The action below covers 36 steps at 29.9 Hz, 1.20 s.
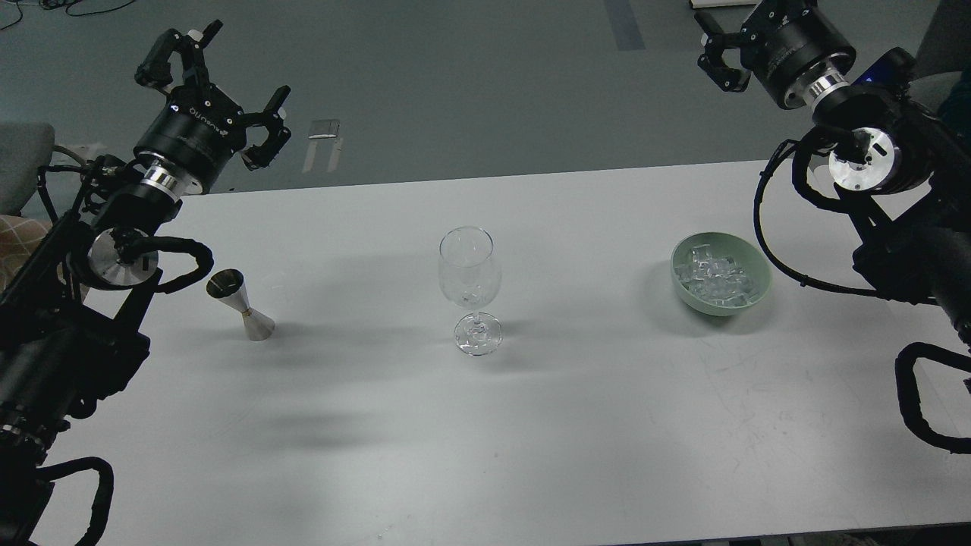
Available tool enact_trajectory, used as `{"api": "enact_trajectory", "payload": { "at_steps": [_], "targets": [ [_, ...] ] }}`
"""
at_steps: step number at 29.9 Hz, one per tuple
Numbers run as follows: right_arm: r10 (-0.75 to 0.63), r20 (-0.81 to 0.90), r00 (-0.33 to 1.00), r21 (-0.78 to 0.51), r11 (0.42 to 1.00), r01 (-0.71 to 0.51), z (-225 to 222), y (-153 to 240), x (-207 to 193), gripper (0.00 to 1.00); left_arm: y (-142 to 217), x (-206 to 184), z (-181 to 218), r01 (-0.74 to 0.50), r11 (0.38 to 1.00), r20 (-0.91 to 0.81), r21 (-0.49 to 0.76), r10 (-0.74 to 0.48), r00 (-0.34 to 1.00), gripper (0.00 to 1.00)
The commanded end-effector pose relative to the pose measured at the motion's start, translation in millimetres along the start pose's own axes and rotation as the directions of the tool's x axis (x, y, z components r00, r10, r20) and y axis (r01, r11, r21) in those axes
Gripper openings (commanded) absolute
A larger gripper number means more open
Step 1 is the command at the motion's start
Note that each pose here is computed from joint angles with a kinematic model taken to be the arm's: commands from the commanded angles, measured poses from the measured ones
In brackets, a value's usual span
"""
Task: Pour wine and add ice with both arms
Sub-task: 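Raise both grippers and open the left gripper above the metal jigger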
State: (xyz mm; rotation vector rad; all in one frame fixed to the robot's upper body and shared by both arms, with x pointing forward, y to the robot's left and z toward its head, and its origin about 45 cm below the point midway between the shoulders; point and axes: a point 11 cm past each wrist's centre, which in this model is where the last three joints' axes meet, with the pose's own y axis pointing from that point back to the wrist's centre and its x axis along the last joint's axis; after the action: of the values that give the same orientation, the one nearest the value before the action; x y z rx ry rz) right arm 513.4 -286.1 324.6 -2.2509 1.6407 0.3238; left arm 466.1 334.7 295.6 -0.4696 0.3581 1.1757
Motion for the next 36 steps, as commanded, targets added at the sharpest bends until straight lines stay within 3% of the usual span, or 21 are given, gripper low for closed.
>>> {"api": "enact_trajectory", "payload": {
  "at_steps": [1, 5, 16, 20, 26, 28, 32, 36],
  "targets": [
    [0.015, -0.007, 1.0, 0.003, 1.0, -0.015, -2.8, 1.7, 4.2, 1.0, -3.6, -1.0, -4.8, -0.036, 0.999, 0.0, 0.0, 0.036, 0.999, 0.98],
    [0.01, -0.015, 1.0, 0.012, 1.0, -0.009, -7.4, 3.2, 4.7, 1.0, -6.1, -17.3, -5.4, 0.008, 1.0, 0.058, -0.027, -0.006, 0.998, 0.99],
    [0.004, -0.019, 1.0, 0.017, 1.0, -0.004, -6.6, 9.4, 6.9, 1.0, -9.2, -17.8, 6.2, -0.006, 0.998, 0.047, -0.07, 0.01, 0.999, 0.99],
    [0.007, -0.013, 1.0, 0.013, 1.0, -0.006, -2.6, 12.2, 8.5, 1.0, -8.6, -15.9, 7.0, -0.014, 0.998, 0.046, -0.054, 0.017, 0.999, 0.99],
    [-0.001, -0.016, 1.0, 0.019, 1.0, 0.001, -5.1, 11.4, 3.8, 1.0, -5.0, -19.0, 16.4, -0.034, 0.999, -0.094, 0.032, 0.037, 0.995, 0.98],
    [0.01, -0.028, 1.0, 0.02, 1.0, -0.009, -8.6, 14.0, 9.6, 1.0, 10.2, -6.7, 26.7, -0.105, 0.994, -0.093, 0.023, 0.107, 0.99, 0.98],
    [0.007, -0.029, 1.0, 0.014, 1.0, -0.006, -5.0, 17.4, 10.6, 1.0, 41.2, -8.0, 36.8, -0.099, 0.995, -0.111, -0.012, 0.097, 0.989, 0.98],
    [0.009, -0.024, 1.0, 0.006, 1.0, -0.009, -0.2, 19.3, 11.1, 1.0, 101.4, -6.1, 31.0, -0.14, 0.99, -0.233, 0.018, 0.141, 0.962, 0.99]
  ]
}}
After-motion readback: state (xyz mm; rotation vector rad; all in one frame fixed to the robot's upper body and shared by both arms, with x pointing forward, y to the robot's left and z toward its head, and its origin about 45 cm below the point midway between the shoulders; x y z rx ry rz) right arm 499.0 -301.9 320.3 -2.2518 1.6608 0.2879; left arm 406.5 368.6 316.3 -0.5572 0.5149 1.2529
